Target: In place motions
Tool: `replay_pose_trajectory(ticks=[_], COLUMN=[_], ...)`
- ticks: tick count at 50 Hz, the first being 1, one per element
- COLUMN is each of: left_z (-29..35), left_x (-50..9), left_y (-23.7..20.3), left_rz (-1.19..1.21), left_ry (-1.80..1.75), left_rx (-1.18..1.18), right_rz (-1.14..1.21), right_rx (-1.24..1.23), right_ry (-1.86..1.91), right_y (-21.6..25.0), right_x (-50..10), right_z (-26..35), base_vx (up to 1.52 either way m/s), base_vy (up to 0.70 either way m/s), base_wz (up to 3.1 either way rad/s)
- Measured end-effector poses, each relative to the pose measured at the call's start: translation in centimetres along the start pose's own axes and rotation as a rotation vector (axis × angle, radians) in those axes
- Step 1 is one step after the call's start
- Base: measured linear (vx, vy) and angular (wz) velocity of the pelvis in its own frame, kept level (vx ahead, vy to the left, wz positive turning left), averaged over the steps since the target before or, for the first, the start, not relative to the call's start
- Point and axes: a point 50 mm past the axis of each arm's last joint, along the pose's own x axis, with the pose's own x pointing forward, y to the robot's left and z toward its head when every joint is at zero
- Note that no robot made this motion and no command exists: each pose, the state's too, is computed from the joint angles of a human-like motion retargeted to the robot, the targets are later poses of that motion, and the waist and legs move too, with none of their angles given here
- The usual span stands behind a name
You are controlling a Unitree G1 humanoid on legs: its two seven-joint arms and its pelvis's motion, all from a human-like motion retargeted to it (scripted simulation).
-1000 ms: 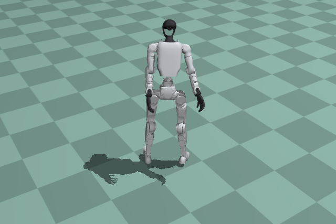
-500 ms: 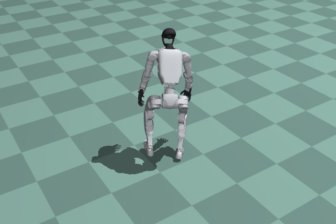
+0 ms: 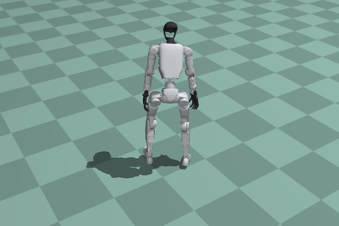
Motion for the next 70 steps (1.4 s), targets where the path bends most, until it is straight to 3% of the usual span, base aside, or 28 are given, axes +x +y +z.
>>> replay_pose_trajectory(ticks=[5, 10, 15, 21, 29, 37, 44, 50, 58, 66, 70], left_z=[-9.6, -18.8, -19.6, -12.6, 4.1, 17.7, 20.2, 13.4, -2.3, -18.0, -22.1], left_x=[0.1, -2.0, -2.5, -0.3, -0.8, -6.8, -8.3, -4.3, 0.1, -1.8, -3.9], left_y=[-2.8, -3.4, -2.8, -0.8, 2.8, 5.5, 4.3, 4.4, -1.5, -3.7, -3.1], left_rz=[-0.026, -0.069, -0.062, -0.030, 0.085, 0.198, 0.148, 0.094, -0.126, -0.076, -0.148], left_ry=[0.199, 0.435, 0.548, 0.302, -0.158, -0.488, -0.567, -0.337, 0.090, 0.436, 0.691], left_rx=[-0.130, -0.151, -0.126, -0.078, 0.111, 0.225, 0.200, 0.223, -0.055, -0.207, -0.212], right_rz=[0.115, 0.258, 0.272, 0.126, 0.055, -0.021, -0.071, -0.021, 0.044, 0.190, 0.336], right_rx=[0.054, -0.079, 0.005, 0.004, -0.056, -0.125, -0.149, -0.235, -0.242, -0.083, -0.010], right_ry=[0.315, 0.574, 0.723, 0.471, -0.084, -0.525, -0.651, -0.525, -0.129, 0.408, 0.706], right_y=[5.5, 8.8, 8.4, 5.1, -0.9, -7.3, -8.9, -6.3, -0.6, 6.5, 8.1], right_x=[-4.1, -10.1, -11.4, -5.9, 0.4, -1.9, -3.5, -1.3, 0.3, -6.4, -10.4], right_z=[-10.7, -19.0, -20.7, -14.5, 3.2, 19.9, 23.2, 17.7, 2.3, -14.8, -19.7], base_vx=[0.30, 0.42, 0.04, -0.10, -0.30, -0.18, -0.01, 0.12, 0.03, 0.32, 0.25], base_vy=[-0.14, -0.07, -0.02, 0.05, -0.01, 0.08, 0.02, 0.01, 0.01, -0.12, -0.11], base_wz=[0.12, 0.14, 0.05, -0.24, 0.02, -0.34, 0.00, 0.07, 0.25, 0.15, -0.01])
